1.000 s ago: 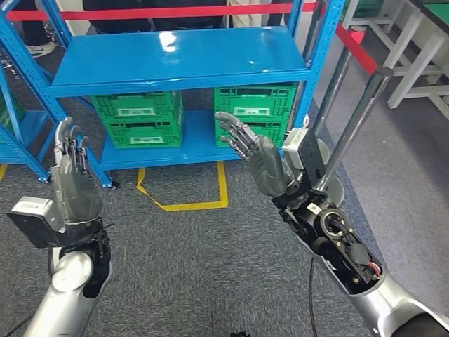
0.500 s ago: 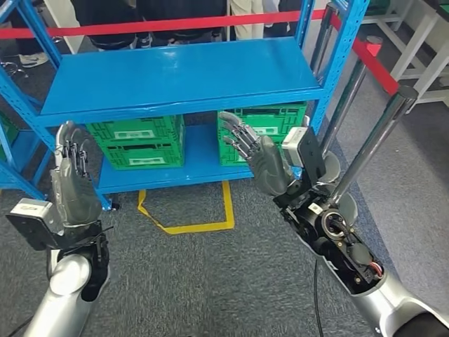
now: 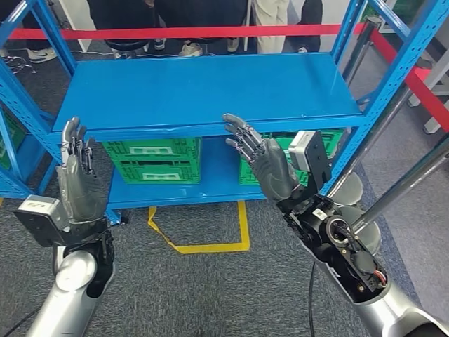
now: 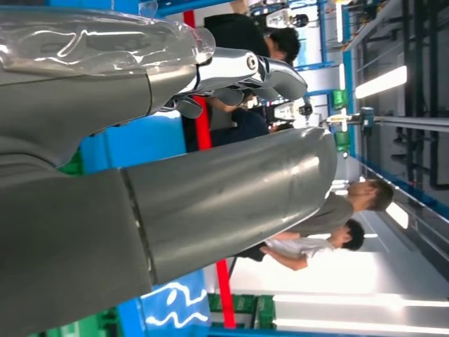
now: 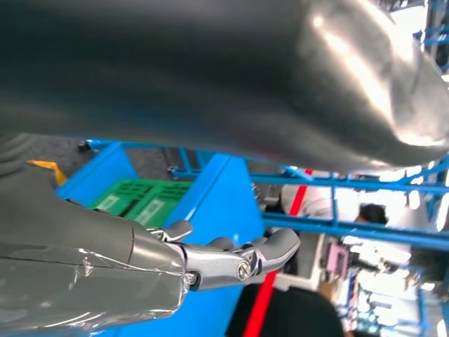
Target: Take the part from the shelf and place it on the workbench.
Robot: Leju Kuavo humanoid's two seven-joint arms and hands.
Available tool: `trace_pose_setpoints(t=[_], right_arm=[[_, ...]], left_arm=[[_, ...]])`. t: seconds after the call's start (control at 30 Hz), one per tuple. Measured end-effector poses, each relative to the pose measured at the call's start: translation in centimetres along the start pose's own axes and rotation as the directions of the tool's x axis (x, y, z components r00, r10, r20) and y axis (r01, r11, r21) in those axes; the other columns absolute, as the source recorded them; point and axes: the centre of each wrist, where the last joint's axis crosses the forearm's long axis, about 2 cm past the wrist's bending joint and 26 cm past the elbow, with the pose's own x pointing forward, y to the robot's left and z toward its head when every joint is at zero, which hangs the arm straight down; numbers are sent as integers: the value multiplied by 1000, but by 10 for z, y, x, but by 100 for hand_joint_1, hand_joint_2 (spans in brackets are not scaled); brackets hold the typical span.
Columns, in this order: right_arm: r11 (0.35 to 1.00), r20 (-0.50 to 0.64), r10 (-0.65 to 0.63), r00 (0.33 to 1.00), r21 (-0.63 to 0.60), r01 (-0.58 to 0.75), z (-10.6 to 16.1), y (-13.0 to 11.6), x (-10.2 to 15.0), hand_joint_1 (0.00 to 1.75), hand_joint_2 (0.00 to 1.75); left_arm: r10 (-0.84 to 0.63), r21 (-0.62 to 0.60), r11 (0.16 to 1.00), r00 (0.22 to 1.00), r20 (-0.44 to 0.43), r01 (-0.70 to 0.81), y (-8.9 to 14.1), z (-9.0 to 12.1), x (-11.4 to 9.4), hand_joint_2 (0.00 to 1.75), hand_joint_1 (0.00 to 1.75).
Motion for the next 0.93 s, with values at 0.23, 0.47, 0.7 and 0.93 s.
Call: trace_pose_setpoints(t=[0.23,0.47,0.7,0.93], right_arm=[[1000,7,2,1000,8,-2,-2,-1,0,0,0],[1000,10,2,1000,12,-2,-2,0,0,0,0],[1000,11,3,1000,11,-3,-2,0,0,0,0],[1000,4,3,1000,13,-3,-2,0,0,0,0]], left_arm=[[-8,9,1000,1000,3,8,1,0,0,0,0],[-14,6,1000,1000,6,14,3,1,0,0,0],[-17,6,1000,1000,1,17,4,1,0,0,0],[-24,21,999,1000,3,24,5,-1,3,0,0]])
